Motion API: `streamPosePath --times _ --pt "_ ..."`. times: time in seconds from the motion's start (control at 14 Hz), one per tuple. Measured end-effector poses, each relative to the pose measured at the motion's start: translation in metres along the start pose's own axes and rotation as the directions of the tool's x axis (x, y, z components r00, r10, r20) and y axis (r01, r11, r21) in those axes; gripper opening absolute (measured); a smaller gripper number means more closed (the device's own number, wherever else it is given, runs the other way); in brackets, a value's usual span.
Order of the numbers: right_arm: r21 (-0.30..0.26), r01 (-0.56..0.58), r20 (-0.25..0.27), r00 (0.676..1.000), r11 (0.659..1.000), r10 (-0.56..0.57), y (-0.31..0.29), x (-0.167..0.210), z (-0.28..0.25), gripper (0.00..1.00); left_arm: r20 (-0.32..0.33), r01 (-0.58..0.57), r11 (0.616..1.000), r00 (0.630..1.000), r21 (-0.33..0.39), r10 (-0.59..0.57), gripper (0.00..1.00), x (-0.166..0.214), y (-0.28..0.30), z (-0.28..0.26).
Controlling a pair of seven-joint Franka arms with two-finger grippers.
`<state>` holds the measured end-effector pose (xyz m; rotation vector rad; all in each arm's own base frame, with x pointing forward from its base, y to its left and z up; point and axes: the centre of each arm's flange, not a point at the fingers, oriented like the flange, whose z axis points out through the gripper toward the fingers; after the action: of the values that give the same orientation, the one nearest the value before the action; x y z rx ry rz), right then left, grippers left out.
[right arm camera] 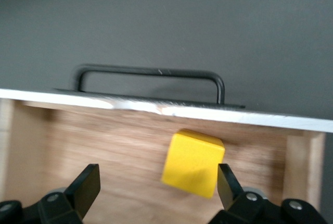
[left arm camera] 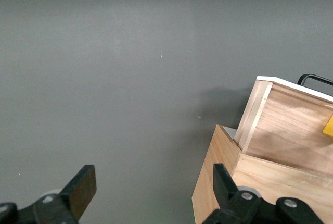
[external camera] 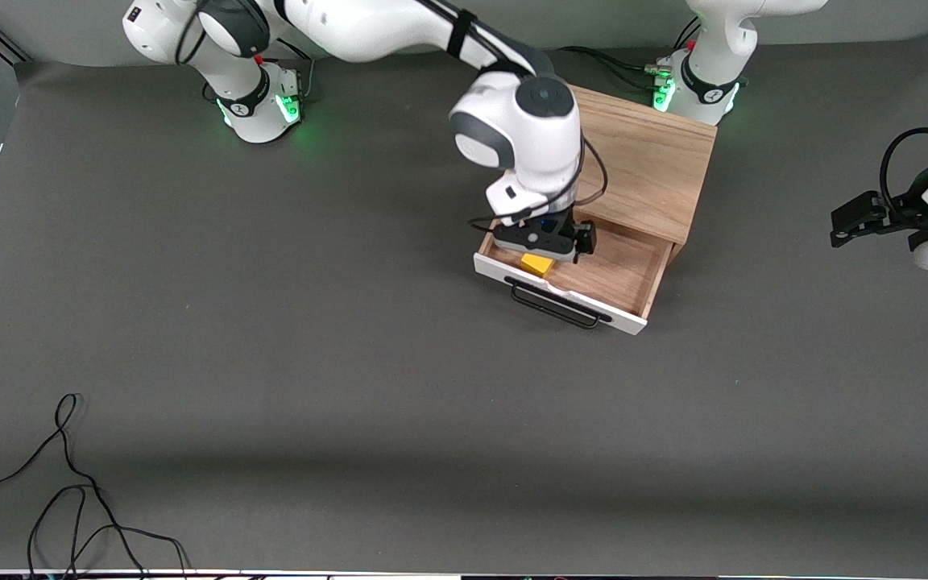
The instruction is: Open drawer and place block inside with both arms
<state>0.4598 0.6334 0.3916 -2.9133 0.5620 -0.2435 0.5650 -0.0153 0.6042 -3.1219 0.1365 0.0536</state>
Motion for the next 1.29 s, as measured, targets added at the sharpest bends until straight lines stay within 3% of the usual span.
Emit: streamPosePath --times 0.21,0.43,0.57,0.71,0.86,1.29 --pt "0.037 -0.012 -0.032 0.999 0.999 0.013 0.011 0.048 -0.066 1.0 0.01 0.0 1.0 1.0 -0.001 0.0 1.0 -0.001 0.0 0.0" --pt "-0.006 -0.037 -0.041 0.999 0.999 0.036 0.046 0.114 -0.103 1.0 0.011 -0.004 1.0 1.0 -0.001 0.004 1.0 -0.001 0.002 0.001" --pt "0.0 -0.012 0.008 1.0 1.0 0.012 0.079 0.156 -0.12 1.0 0.013 -0.006 1.0 1.0 -0.002 0.006 1.0 -0.002 0.002 0.001" --pt "0.017 0.031 0.043 0.999 0.999 -0.032 0.132 0.209 -0.146 1.0 0.014 -0.006 1.0 1.0 -0.002 0.006 1.0 -0.002 0.002 0.001" --pt "0.012 0.077 0.038 0.996 0.997 -0.078 0.195 0.255 -0.175 1.0 0.012 -0.007 1.0 1.0 -0.002 0.007 1.0 -0.002 0.002 0.0" --pt "-0.03 0.13 0.028 0.991 0.991 -0.129 0.385 0.313 -0.231 1.0 0.015 -0.006 1.0 1.0 -0.002 0.006 1.0 -0.003 0.002 0.0"
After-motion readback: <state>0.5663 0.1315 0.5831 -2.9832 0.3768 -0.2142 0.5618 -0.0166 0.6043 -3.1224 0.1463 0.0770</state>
